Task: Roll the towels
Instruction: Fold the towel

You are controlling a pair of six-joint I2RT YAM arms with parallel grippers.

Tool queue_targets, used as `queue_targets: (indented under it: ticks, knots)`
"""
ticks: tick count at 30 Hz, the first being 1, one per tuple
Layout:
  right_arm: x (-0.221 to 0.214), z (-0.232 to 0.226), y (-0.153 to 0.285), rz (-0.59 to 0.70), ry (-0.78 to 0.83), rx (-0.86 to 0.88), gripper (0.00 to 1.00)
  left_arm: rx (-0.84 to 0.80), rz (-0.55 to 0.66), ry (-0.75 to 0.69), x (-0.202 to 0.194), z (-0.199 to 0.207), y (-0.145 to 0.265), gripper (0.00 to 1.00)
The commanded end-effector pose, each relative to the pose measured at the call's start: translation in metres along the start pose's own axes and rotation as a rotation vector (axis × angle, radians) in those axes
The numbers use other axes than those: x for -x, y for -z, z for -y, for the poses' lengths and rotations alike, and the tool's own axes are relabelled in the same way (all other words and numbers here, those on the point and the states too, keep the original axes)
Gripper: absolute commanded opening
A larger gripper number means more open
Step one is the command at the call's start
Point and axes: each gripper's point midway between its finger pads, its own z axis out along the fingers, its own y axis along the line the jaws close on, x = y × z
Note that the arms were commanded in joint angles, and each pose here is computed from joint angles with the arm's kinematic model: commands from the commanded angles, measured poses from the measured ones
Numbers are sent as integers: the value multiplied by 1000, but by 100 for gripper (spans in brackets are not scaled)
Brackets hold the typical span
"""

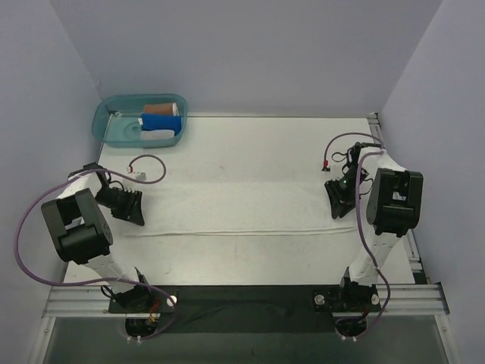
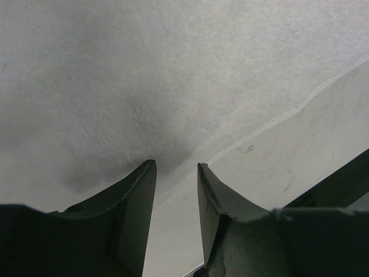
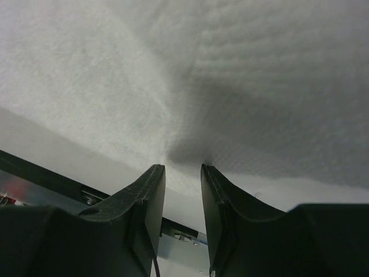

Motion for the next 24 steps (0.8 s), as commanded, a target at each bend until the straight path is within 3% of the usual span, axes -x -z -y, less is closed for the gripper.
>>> queue_targets:
  ticks: [1,7,11,24]
  knots:
    - [-9,19,-8,-74,-47,-58,32,68,34,12,7,-19,1,46]
    - [4,33,-1,-59,-40,-108,31,62,312,59,74,-33,64,57]
    - [11,38,6,-38,-26,-135,31,86,392,105,106,-52,87,63]
    - [16,45,7,-43,-18,-155,31,5,334,237,105,-75,34,64]
